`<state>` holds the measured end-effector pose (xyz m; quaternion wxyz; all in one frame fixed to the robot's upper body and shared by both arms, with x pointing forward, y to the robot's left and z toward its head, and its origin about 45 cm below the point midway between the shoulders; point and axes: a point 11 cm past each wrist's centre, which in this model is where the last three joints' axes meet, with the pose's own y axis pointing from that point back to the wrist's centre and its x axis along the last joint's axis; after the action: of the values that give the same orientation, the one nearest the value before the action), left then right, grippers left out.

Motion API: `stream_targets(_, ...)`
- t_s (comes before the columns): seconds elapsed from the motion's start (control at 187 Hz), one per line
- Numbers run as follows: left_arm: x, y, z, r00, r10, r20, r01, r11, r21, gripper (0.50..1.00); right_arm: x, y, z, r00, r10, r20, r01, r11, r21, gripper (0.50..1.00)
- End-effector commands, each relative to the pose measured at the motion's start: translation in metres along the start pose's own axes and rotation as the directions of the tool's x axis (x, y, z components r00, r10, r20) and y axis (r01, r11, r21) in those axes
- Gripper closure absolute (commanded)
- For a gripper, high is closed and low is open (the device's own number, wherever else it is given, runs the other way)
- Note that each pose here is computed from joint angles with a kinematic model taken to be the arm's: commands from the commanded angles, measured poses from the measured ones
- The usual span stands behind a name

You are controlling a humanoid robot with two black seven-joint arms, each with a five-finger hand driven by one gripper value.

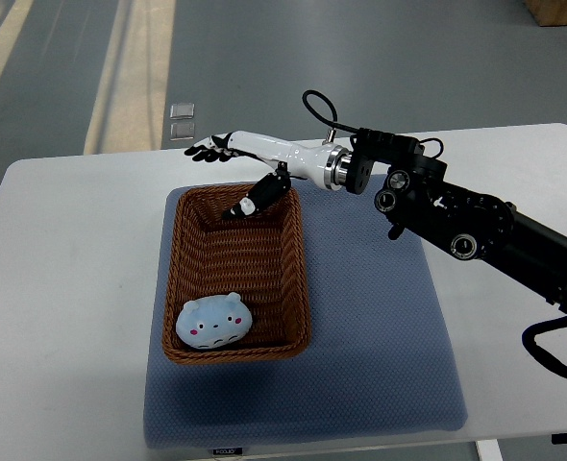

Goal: Place blue toy in brown basket

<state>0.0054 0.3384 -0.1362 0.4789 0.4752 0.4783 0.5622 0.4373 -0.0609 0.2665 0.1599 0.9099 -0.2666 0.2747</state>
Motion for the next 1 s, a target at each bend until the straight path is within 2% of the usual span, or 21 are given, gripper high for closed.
stream_targets(0.0, 0.0, 0.0, 0.0, 1.0, 0.0, 0.0, 0.0, 1.0, 0.0, 0.5, 0.028, 0.006, 0.005, 0.988, 0.105, 0.112, -0.106, 0.994, 0.004, 0.607)
stream_targets(0.213, 0.0, 0.0, 0.0, 1.0, 0.0, 0.0, 0.0, 1.0, 0.0, 0.5, 0.09, 0.034, 0.029, 0.867, 0.371, 0.332, -0.378, 0.925, -0.046, 0.607)
stream_targets(0.32, 0.0, 0.0, 0.0, 1.0, 0.0, 0.0, 0.0, 1.0, 0.0, 0.5, 0.114, 0.053, 0.049, 0.736, 0.512, 0.443, -0.518, 0.847, -0.12, 0.607)
stream_targets(0.469, 0.0, 0.0, 0.0, 1.0, 0.0, 0.0, 0.0, 1.0, 0.0, 0.5, 0.129, 0.074, 0.079, 0.527, 0.638, 0.561, -0.627, 0.738, -0.249, 0.609)
stream_targets(0.603, 0.0, 0.0, 0.0, 1.0, 0.0, 0.0, 0.0, 1.0, 0.0, 0.5, 0.136, 0.096, 0.106, 0.331, 0.712, 0.619, -0.676, 0.636, -0.371, 0.609)
stream_targets(0.774, 0.0, 0.0, 0.0, 1.0, 0.0, 0.0, 0.0, 1.0, 0.0, 0.5, 0.142, 0.124, 0.133, 0.083, 0.736, 0.672, -0.69, 0.528, -0.494, 0.607)
stream_targets(0.875, 0.0, 0.0, 0.0, 1.0, 0.0, 0.0, 0.0, 1.0, 0.0, 0.5, 0.145, 0.137, 0.144, -0.017, 0.725, 0.688, -0.688, 0.491, -0.535, 0.603)
stream_targets(0.992, 0.0, 0.0, 0.0, 1.0, 0.0, 0.0, 0.0, 1.0, 0.0, 0.5, 0.15, 0.148, 0.15, -0.048, 0.731, 0.681, -0.691, 0.468, -0.551, 0.599)
